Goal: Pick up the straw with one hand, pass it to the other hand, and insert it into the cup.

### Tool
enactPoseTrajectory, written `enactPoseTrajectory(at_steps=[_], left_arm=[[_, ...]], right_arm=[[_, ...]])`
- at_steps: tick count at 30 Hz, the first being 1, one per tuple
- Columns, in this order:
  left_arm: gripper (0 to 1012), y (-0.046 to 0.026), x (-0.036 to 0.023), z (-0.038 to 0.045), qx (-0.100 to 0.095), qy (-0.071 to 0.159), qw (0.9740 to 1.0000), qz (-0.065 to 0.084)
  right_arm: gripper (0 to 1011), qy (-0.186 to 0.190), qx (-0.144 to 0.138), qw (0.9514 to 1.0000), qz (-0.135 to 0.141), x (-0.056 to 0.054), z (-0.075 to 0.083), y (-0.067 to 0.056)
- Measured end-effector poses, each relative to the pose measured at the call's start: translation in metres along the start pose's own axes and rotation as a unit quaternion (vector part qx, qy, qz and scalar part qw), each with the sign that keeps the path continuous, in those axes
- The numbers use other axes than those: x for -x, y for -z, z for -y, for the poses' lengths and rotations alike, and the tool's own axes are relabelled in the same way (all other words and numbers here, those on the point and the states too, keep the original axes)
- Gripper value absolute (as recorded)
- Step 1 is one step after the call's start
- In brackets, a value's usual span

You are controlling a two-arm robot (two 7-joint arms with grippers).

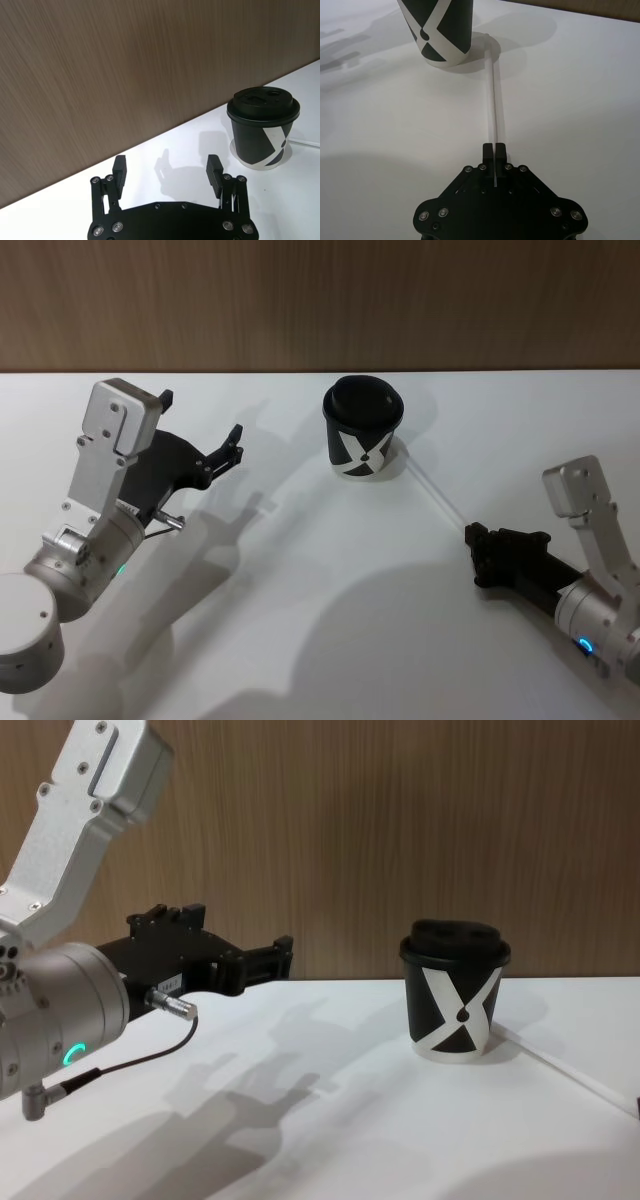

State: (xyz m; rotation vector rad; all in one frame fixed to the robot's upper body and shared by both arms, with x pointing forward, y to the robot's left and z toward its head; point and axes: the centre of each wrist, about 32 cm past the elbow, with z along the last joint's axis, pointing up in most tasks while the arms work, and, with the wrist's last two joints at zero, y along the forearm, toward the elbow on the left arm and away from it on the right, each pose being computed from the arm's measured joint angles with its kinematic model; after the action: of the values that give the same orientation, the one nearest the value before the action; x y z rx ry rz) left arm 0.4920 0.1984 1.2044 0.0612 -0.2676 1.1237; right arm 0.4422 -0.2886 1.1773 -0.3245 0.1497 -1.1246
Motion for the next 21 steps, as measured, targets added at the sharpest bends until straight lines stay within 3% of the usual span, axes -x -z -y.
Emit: enactPoseTrajectory(at_steps=[13, 21], left_arm=[[1003, 0.0, 0.0, 0.0, 0.0, 0.0, 1.0, 0.0], [1003, 0.0, 0.0, 0.0, 0.0, 0.0, 1.0, 0.0]], right_arm=[[3, 0.003, -0.004, 1.0, 0.006, 0.0006, 0.0007, -0.0008], [3, 0.021, -0.027, 0.9987, 0.037, 0.0035, 0.0049, -0.0052]])
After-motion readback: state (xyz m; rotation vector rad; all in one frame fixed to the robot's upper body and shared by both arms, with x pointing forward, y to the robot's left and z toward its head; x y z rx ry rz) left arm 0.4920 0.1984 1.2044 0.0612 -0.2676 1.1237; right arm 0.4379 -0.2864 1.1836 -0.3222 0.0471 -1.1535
